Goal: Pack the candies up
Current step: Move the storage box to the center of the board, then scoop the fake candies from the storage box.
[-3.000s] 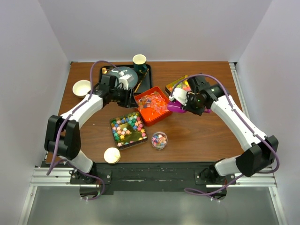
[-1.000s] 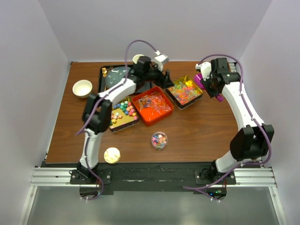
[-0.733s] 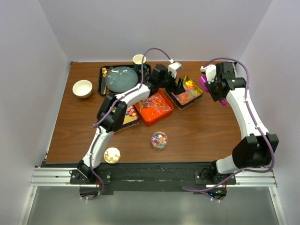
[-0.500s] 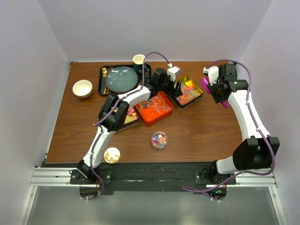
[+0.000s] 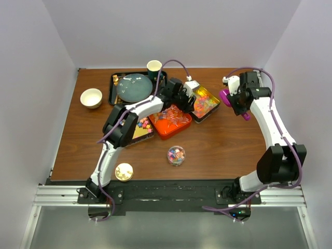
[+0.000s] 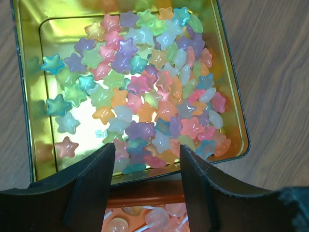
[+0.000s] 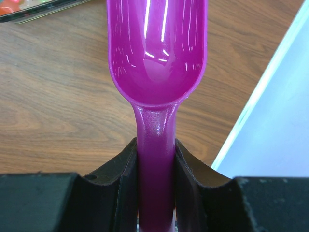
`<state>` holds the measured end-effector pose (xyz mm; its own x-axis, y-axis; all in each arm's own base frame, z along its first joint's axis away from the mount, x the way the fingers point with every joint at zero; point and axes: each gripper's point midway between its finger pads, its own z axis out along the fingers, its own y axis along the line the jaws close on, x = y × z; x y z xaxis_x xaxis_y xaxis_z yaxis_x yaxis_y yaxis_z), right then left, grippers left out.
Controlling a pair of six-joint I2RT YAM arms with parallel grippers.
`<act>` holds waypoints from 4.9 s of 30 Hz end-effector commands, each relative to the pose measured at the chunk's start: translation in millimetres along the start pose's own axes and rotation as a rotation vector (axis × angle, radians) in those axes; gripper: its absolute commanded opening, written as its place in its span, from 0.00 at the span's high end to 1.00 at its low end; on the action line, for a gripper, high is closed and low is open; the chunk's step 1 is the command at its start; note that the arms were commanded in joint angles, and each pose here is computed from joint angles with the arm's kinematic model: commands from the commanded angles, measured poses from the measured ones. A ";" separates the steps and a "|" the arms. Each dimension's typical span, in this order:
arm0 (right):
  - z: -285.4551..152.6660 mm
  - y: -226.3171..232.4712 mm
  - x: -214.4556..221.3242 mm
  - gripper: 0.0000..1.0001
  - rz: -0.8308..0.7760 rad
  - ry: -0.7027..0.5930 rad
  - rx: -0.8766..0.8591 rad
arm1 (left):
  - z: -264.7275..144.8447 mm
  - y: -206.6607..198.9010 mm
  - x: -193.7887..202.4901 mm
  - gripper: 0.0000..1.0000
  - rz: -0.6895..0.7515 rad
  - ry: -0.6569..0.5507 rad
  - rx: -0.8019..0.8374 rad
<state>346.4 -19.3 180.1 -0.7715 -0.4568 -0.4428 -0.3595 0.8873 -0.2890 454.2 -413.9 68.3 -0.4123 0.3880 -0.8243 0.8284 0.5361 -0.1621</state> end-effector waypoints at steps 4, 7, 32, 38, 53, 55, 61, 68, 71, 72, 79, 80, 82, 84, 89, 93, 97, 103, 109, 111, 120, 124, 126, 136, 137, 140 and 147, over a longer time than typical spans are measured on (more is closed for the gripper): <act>-7.1 -8.0 -30.5 1.00 0.030 -0.088 0.001 | -31.7 -4.9 82.2 0.43 0.069 0.257 0.002; -7.5 -5.8 -32.6 1.00 0.022 -0.093 -0.017 | -40.2 -7.8 85.0 0.44 0.130 0.259 0.016; -11.4 76.8 -34.6 1.00 -0.674 -0.100 -0.331 | -180.4 -67.8 -33.6 0.42 0.205 -0.193 0.126; -2.6 66.3 -52.4 1.00 -1.018 -0.029 -0.294 | -202.5 -56.0 0.7 1.00 0.041 -0.107 0.159; 8.4 34.1 -81.2 1.00 -1.660 0.473 -0.201 | -233.8 -24.5 69.3 1.00 -0.142 -0.066 -0.021; 9.0 30.1 -82.7 1.00 -1.684 0.509 -0.183 | -238.8 -19.2 75.5 1.00 -0.156 -0.063 -0.042; 9.2 35.5 -80.0 1.00 -1.771 0.543 -0.169 | -263.2 11.2 85.1 1.00 -0.218 -0.092 -0.159; 20.6 55.2 -69.5 1.00 -1.809 0.597 -0.158 | -296.1 56.1 94.2 1.00 -0.296 -0.124 -0.285; 25.1 60.6 -63.3 1.00 -1.820 0.622 -0.157 | -313.9 71.9 97.9 1.00 -0.359 -0.141 -0.351; 26.7 62.6 -58.9 1.00 -1.824 0.632 -0.170 | -319.4 77.0 99.6 1.00 -0.368 -0.142 -0.377; 35.2 89.2 -48.0 1.00 -1.742 0.623 -0.224 | -382.8 129.0 158.4 1.00 -0.603 -0.110 -0.671; 36.5 94.5 -47.1 1.00 -1.706 0.618 -0.226 | -385.9 132.2 169.3 1.00 -0.665 -0.101 -0.687; 40.8 105.6 -47.0 1.00 -1.667 0.594 -0.247 | -393.5 135.2 195.3 1.00 -0.774 -0.076 -0.711; 44.8 113.3 -44.3 1.00 -1.645 0.587 -0.266 | -392.2 130.4 213.1 1.00 -0.859 -0.059 -0.704; 51.0 136.9 -34.8 1.00 -1.572 0.559 -0.312 | -385.6 118.7 234.5 1.00 -0.979 -0.050 -0.675; 57.0 151.9 -30.0 1.00 -1.497 0.529 -0.361 | -374.7 108.1 248.2 1.00 -1.036 -0.042 -0.645; 61.8 168.0 -26.8 1.00 -1.435 0.480 -0.407 | -365.4 103.6 254.1 1.00 -1.079 -0.027 -0.602; 66.5 200.4 -25.2 1.00 -1.300 0.376 -0.529 | -360.7 105.6 250.7 1.00 -1.092 -0.040 -0.570; 64.4 226.2 -22.4 1.00 -1.172 0.260 -0.653 | -361.3 112.8 226.1 1.00 -1.047 -0.119 -0.519; 66.6 228.1 -20.6 1.00 -1.158 0.228 -0.669 | -361.3 115.2 218.1 1.00 -1.032 -0.135 -0.497; 69.0 227.5 -17.0 1.00 -1.033 0.130 -0.740 | -362.6 113.1 190.3 0.76 -0.971 -0.196 -0.410; 69.0 223.3 -16.1 1.00 -0.991 0.075 -0.745 | -364.5 114.9 178.3 0.74 -0.948 -0.216 -0.385; 71.9 220.6 -18.4 1.00 -0.966 0.051 -0.745 | -365.7 116.7 176.3 0.74 -0.937 -0.212 -0.382; 68.3 219.4 -25.6 1.00 -0.793 -0.035 -0.807 | -374.2 130.9 154.5 0.72 -0.843 -0.214 -0.371; 67.8 219.4 -25.6 1.00 -0.775 -0.040 -0.813 | -374.5 130.9 153.9 0.72 -0.843 -0.210 -0.368; 67.2 219.0 -27.5 1.00 -0.714 -0.075 -0.811 | -376.4 134.8 148.2 0.72 -0.825 -0.211 -0.363; 67.5 220.2 -37.2 1.00 -0.606 -0.182 -0.741 | -376.1 141.8 145.1 0.72 -0.800 -0.200 -0.351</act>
<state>308.4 165.3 53.4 -0.2695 -0.8815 -0.3878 -0.9616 0.2250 0.1569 361.3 -1.1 118.3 -0.7278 -0.3531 -0.5878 0.0896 0.8009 -0.5921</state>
